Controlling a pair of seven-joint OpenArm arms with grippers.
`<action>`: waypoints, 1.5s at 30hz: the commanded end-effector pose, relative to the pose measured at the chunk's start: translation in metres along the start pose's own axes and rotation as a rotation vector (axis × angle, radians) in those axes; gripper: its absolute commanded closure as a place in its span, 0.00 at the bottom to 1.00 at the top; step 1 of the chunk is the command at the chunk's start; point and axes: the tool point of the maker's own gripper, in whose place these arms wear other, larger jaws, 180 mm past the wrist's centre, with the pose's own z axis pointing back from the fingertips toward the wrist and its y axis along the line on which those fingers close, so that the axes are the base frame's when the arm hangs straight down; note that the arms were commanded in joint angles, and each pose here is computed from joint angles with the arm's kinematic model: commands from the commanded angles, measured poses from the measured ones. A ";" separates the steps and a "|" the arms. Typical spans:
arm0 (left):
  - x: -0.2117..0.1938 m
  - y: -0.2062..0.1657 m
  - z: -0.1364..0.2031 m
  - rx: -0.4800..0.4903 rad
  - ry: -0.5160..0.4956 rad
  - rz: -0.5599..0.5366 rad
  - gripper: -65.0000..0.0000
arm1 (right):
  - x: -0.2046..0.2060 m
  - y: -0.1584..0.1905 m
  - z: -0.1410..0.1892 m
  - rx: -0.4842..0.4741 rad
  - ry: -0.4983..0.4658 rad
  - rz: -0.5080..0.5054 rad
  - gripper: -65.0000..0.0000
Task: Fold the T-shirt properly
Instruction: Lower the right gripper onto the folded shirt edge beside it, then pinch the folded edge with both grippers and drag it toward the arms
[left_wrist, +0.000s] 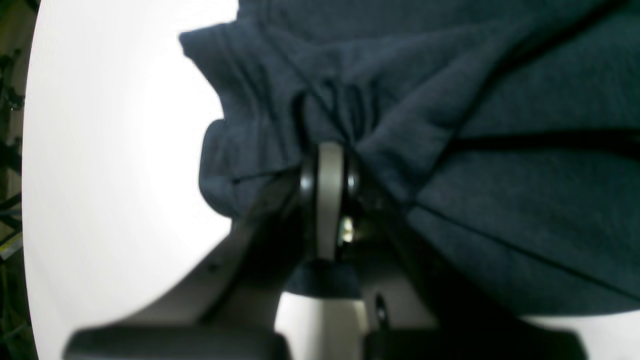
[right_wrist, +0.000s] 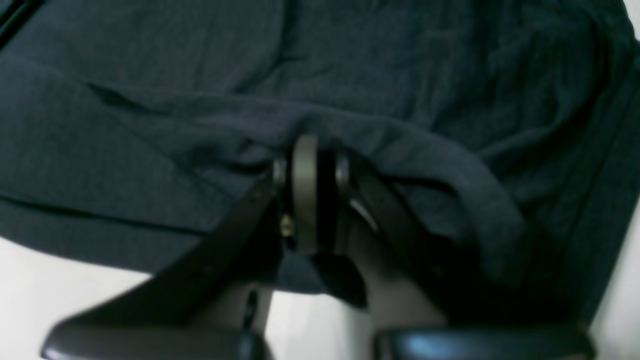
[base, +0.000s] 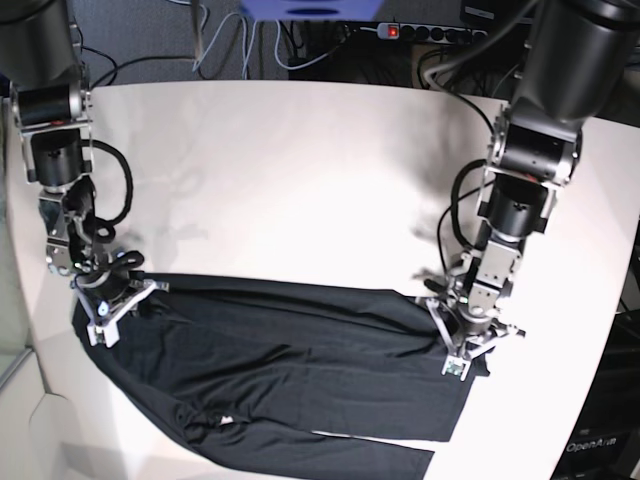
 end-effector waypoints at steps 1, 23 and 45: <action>0.021 0.011 0.000 0.023 -0.046 0.001 1.00 | 0.004 -0.005 0.002 -0.005 0.003 0.009 0.96; -0.130 -0.039 0.037 -0.229 0.179 -0.287 1.00 | -0.121 0.009 0.055 0.046 0.126 0.075 0.96; -0.187 0.004 0.137 -0.192 0.229 -0.472 1.00 | -0.217 -0.034 0.142 0.005 0.226 -0.013 0.96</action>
